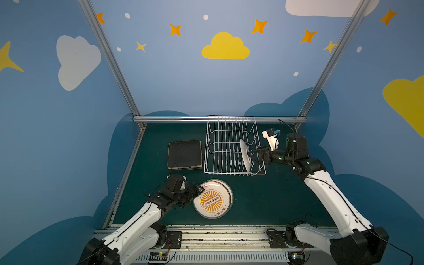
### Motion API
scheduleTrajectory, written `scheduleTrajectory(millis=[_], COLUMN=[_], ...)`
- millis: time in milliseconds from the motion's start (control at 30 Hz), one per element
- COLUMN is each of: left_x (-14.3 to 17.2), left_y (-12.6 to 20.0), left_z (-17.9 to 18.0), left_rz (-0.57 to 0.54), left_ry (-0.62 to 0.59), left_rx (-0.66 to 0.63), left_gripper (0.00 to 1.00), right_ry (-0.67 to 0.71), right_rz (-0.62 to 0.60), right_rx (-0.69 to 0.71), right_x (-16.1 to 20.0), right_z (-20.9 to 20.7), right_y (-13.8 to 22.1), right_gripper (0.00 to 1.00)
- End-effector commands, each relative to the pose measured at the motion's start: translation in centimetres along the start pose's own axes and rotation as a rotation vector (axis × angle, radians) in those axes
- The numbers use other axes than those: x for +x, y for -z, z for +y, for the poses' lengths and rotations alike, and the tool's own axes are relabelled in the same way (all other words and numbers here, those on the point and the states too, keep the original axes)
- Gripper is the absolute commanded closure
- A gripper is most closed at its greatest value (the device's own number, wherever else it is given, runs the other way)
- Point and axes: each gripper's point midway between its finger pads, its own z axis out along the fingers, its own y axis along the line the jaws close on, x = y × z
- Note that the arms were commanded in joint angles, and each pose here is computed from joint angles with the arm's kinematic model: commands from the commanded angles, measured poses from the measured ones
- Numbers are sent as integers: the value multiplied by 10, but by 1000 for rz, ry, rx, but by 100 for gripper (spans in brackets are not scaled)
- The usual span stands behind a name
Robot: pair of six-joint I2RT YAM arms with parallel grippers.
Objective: Unload the plates from the dish rack
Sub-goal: Place the plate among the plates.
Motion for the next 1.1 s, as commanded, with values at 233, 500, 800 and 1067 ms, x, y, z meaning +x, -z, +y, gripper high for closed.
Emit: scheduleTrajectory(millis=[233,500,800,1067], left_x=[-18,-15,1,10], left_y=[12,10,26,16], left_z=[-29,-37,-1,-5], left_rz=[-56,7,60,114], left_ry=[-70,-83,-99,-102], left_rx=[28,13,-156,-98], left_gripper=[1,1,1,21], right_ry=[-1,-17,-13,-27], right_rz=[1,9,11,13], right_rx=[8,5,8,-6], right_x=[-5,-5,-3,-5], right_z=[1,-1,-1,-1], right_y=[0,-2,-2,-6], right_gripper=[12,12,12,12])
